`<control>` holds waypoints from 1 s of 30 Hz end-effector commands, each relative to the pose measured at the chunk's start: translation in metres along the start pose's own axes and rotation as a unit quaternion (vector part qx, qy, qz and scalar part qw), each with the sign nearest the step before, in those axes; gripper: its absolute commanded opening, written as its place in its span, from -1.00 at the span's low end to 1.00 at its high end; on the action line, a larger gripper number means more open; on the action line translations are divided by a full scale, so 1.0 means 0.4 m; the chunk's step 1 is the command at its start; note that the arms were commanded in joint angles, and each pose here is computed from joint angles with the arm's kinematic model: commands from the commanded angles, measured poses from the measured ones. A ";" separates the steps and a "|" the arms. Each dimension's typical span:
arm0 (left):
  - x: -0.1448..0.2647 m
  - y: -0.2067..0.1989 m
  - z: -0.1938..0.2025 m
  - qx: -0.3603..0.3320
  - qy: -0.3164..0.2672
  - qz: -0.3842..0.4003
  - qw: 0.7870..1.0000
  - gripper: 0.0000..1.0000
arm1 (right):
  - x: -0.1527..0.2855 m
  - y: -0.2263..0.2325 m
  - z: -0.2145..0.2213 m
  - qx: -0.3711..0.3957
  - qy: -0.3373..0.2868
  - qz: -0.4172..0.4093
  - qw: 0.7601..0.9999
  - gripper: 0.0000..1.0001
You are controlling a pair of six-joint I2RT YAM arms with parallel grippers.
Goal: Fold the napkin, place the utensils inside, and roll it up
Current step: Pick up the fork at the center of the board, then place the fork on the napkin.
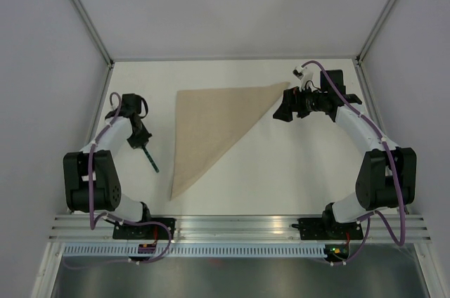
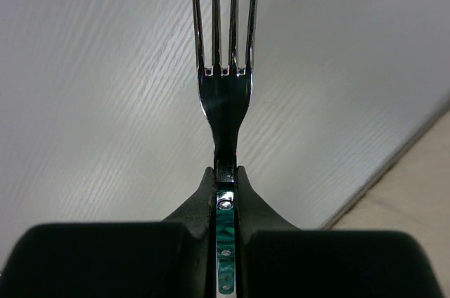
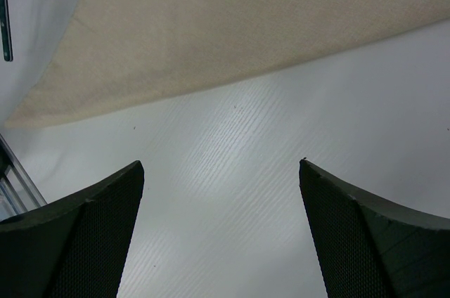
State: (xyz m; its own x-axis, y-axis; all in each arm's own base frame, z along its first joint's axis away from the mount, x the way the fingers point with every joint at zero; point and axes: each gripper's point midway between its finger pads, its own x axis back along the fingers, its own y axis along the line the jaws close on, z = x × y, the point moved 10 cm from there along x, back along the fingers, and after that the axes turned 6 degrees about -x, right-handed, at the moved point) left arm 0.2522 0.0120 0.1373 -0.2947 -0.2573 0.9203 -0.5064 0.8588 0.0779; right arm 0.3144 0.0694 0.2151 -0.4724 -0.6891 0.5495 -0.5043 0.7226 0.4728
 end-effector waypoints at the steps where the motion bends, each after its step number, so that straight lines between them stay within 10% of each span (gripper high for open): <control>1: 0.079 -0.020 -0.101 -0.067 -0.068 0.042 0.995 -0.95 | -0.005 0.000 -0.013 0.011 -0.007 -0.015 1.000 0.91; 9: 0.236 -0.266 -0.172 -0.304 -0.187 0.199 0.913 -0.95 | 0.015 -0.001 -0.031 0.032 -0.010 0.016 0.999 0.91; 13: 0.239 -0.458 -0.100 -0.459 -0.145 0.287 0.828 -0.95 | 0.041 0.006 -0.045 0.045 -0.013 0.034 0.998 0.90; 22: 0.192 -0.666 0.021 -0.557 -0.069 0.395 0.727 -0.95 | 0.144 0.030 -0.092 0.042 -0.043 0.066 0.996 0.90; 30: 0.134 -0.742 0.076 -0.573 -0.015 0.391 0.720 -0.95 | 0.157 0.044 -0.091 0.037 -0.053 0.070 0.995 0.90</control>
State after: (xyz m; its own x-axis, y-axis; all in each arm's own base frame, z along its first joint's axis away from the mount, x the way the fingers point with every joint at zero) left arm 0.3582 -0.2641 0.1424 -0.1817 0.4785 0.8591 0.8071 0.5717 -0.1477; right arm 0.3053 0.0407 0.2711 -0.5934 -0.5991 0.5376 -0.4915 0.7986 0.3474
